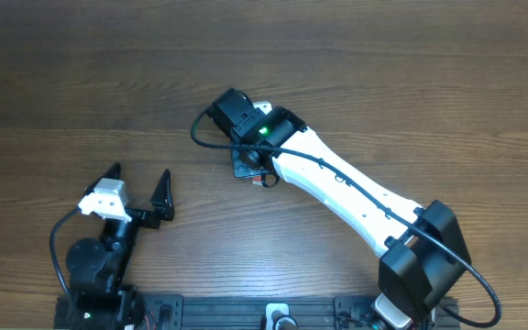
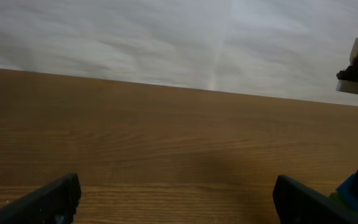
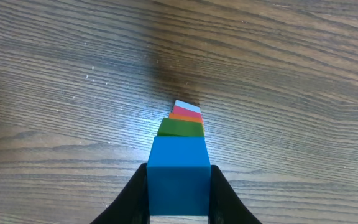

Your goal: Stack Cubes

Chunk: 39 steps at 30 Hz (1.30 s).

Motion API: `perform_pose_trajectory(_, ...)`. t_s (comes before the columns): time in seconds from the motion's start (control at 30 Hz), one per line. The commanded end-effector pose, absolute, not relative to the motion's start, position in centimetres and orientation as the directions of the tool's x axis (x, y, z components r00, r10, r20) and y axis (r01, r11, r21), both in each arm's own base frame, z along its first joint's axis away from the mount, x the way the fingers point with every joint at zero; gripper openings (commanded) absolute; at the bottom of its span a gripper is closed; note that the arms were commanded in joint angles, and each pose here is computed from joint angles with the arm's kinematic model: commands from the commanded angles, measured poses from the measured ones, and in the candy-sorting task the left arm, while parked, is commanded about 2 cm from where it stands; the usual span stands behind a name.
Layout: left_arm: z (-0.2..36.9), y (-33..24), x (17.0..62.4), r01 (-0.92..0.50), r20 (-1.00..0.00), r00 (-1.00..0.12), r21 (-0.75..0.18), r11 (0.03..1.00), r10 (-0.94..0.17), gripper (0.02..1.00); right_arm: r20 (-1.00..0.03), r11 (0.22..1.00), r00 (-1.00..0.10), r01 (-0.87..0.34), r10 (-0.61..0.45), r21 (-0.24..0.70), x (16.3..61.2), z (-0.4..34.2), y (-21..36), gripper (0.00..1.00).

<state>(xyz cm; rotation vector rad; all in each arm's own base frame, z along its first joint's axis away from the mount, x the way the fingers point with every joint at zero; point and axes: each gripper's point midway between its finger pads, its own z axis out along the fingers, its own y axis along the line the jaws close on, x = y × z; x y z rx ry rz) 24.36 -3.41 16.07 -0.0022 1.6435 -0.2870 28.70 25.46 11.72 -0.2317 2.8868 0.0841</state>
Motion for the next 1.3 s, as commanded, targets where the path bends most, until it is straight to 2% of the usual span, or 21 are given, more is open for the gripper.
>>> perform_pose_trajectory(0.03, 16.0, -3.5, 24.3, 0.177, -0.983, -0.094, -0.173, 0.969, -0.158, 1.000, -0.261, 0.986, -0.954, -0.162, -0.146, 0.041, 29.0, 12.0, 26.1, 0.077)
perform_pose_trajectory(0.53, 16.0, -3.5, 24.3, 0.177, -0.983, -0.094, -0.173, 0.969, -0.158, 1.000, -0.249, 0.987, -0.958, -0.155, -0.142, 0.033, 29.1, 11.3, 26.2, 0.148)
perform_pose_trajectory(0.6, 16.0, -3.5, 24.3, 0.177, -0.983, -0.094, -0.173, 0.969, -0.158, 1.000, -0.249, 0.987, -0.958, -0.155, -0.142, 0.033, 29.1, 11.3, 26.2, 0.205)
perform_pose_trajectory(0.7, 16.0, -3.5, 24.3, 0.177, -0.983, -0.094, -0.173, 0.969, -0.158, 1.000, -0.249, 0.987, -0.958, -0.155, -0.142, 0.033, 29.1, 11.3, 26.2, 0.340)
perform_pose_trajectory(0.87, 16.0, -3.5, 24.3, 0.177, -0.983, -0.094, -0.173, 0.969, -0.158, 1.000, -0.249, 0.987, -0.958, -0.155, -0.142, 0.032, 29.1, 11.3, 26.2, 0.439)
perform_pose_trajectory(1.0, 16.0, -3.5, 24.3, 0.177, -0.983, -0.094, -0.173, 0.969, -0.158, 1.000, -0.249, 0.987, -0.958, -0.155, -0.142, 0.033, 29.1, 11.3, 26.2, 0.590)
perform_pose_trajectory(1.1, 16.0, -3.5, 24.3, 0.177, -0.983, -0.094, -0.173, 0.969, -0.158, 1.000, -0.254, 0.987, -0.957, -0.156, -0.142, 0.036, 29.2, 11.3, 26.3, 0.847)
perform_pose_trajectory(1.17, 16.0, -3.5, 24.3, 0.177, -0.983, -0.094, -0.173, 0.969, -0.158, 1.000, -0.269, 0.987, -0.952, -0.159, -0.143, 0.037, 29.5, 11.5, 26.4, 0.963)
perform_pose_trajectory(1.2, 16.0, -3.5, 24.3, 0.177, -0.983, -0.094, -0.173, 0.969, -0.158, 1.000, -0.280, 0.985, -0.948, -0.170, -0.151, 0.042, 29.8, 11.7, 26.5, 0.991)
perform_pose_trajectory(1.3, 16.0, -3.5, 24.3, 0.177, -0.983, -0.094, -0.173, 0.969, -0.158, 1.000, -0.335, 0.977, -0.927, -0.203, -0.170, 0.066, 31.0, 12.7, 27.2, 0.993)
